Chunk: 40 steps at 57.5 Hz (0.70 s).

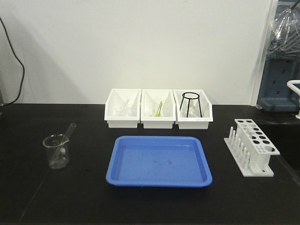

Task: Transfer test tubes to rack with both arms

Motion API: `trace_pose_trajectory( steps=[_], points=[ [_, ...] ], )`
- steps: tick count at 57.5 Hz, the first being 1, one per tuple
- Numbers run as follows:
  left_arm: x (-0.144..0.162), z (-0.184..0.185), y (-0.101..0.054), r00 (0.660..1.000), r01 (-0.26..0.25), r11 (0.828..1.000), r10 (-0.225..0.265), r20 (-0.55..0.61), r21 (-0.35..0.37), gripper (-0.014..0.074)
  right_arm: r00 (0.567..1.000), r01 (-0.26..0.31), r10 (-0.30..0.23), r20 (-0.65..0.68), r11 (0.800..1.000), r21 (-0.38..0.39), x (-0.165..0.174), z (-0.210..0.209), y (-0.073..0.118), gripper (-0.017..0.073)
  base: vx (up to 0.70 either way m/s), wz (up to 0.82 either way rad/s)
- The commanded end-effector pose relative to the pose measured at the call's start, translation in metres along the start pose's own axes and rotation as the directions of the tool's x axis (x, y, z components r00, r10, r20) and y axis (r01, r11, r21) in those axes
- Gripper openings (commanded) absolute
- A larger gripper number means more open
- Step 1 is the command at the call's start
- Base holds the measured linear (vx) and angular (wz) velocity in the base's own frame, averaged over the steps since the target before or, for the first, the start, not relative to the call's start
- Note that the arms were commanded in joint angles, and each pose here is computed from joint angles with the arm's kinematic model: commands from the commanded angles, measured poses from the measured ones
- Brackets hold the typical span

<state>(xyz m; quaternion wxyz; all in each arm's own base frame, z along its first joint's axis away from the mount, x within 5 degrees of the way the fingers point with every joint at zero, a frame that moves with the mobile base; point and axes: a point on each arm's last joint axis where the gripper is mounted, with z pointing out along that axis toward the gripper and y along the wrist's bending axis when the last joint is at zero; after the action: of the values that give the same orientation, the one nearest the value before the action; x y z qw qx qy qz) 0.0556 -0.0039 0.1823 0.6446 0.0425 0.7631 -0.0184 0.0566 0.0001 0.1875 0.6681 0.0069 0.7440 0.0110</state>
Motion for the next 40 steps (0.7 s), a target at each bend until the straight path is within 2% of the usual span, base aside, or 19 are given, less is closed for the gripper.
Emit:
trace_pose_trajectory(
  steps=[1, 40],
  points=[
    [0.0011, 0.0013, -0.0007, 0.998, 0.014, 1.0, -0.015, 0.065, 0.005, -0.002, 0.997, 0.011, -0.011, 0.083, 1.0, 0.002, -0.0046, -0.0003, 0.0001, -0.0008, 0.37, -0.03],
    [0.0011, 0.0013, -0.0007, 0.998, 0.014, 1.0, -0.015, 0.065, 0.005, -0.002, 0.997, 0.011, -0.011, 0.083, 1.0, 0.002, -0.0046, -0.0003, 0.0001, -0.0008, 0.36, -0.03]
  ],
)
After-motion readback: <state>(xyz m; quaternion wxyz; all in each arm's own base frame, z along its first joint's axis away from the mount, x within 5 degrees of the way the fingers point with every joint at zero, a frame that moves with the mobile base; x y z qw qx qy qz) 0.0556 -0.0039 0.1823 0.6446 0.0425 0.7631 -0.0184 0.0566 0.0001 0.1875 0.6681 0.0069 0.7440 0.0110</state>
